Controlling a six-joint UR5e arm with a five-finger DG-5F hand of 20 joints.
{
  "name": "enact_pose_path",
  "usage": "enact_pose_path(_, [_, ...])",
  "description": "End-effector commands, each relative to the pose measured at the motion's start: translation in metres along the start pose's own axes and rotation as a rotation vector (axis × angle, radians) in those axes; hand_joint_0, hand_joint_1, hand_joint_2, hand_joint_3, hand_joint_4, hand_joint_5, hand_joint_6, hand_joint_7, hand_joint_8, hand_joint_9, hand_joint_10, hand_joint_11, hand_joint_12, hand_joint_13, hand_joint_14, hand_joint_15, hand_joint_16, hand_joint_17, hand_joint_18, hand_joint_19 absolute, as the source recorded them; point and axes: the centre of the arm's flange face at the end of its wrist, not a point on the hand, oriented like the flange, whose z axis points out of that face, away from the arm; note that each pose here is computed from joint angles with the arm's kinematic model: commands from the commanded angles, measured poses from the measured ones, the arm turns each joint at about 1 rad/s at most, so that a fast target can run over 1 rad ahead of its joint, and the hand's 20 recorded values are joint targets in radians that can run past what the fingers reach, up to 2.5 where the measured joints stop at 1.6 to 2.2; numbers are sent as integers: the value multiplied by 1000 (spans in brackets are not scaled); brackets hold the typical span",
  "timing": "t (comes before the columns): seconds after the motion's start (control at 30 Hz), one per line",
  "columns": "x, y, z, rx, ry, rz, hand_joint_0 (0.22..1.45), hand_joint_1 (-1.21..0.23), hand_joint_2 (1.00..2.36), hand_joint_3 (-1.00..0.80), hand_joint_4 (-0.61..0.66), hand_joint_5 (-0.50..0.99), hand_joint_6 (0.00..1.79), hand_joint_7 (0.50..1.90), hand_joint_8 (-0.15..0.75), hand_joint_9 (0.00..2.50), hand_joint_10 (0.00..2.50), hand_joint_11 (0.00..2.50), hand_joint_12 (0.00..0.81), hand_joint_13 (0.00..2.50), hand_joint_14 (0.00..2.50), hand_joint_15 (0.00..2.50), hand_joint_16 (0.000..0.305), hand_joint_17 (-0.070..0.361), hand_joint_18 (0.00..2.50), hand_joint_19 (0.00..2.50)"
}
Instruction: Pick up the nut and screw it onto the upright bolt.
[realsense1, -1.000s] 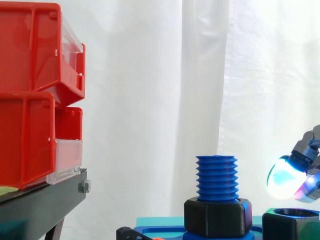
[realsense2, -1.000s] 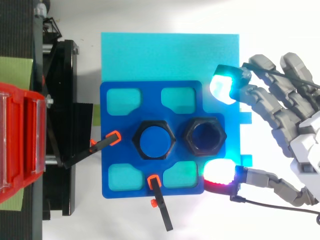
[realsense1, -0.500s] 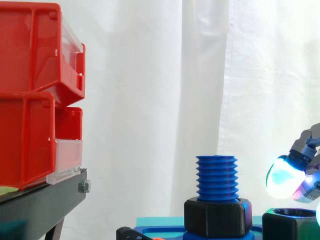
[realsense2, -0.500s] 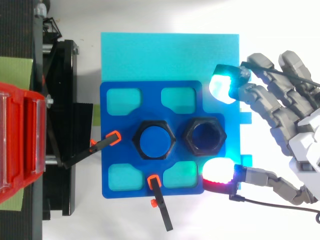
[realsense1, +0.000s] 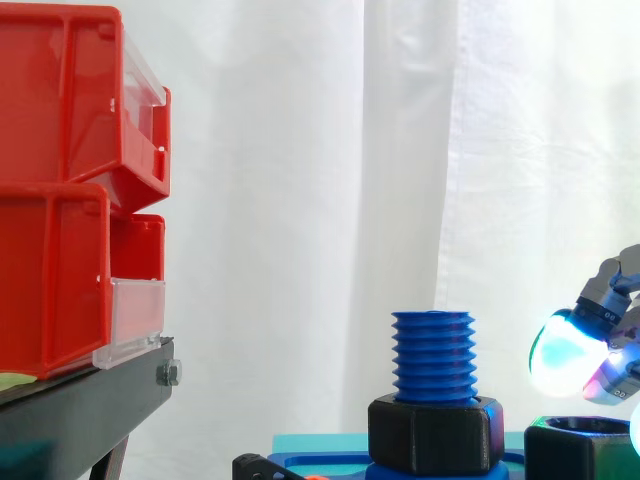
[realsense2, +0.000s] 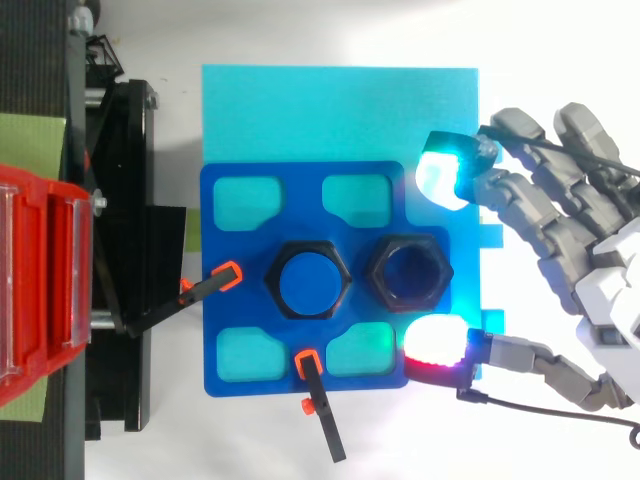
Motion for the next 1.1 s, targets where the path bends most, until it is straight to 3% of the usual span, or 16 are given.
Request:
enact_pose_path(0.0, [-1,0,0,-2,0,-2,484,-697,1000,-500,341,-136,556,1238,320,418,0,0,392,303,0,0,47,105,31,0])
enact_pose_path(0.23, [-1,0,1,0,-1,-2,497,-705,1000,-500,330,-141,598,1198,318,429,0,0,385,315,0,0,46,104,41,0])
enact_pose_path(0.5, [-1,2,1,-22,-1,-16,517,-722,1000,-500,316,-146,652,1120,315,503,0,0,370,411,0,0,43,97,143,0])
enact_pose_path(0.67, [-1,3,0,-26,0,-19,521,-725,1000,-500,316,-147,640,1142,326,705,3,89,360,508,0,0,43,96,238,0])
enact_pose_path(1.07, [0,0,0,-25,9,-34,518,-725,1000,-500,311,-147,622,1159,322,681,2,66,360,542,0,0,44,98,287,0])
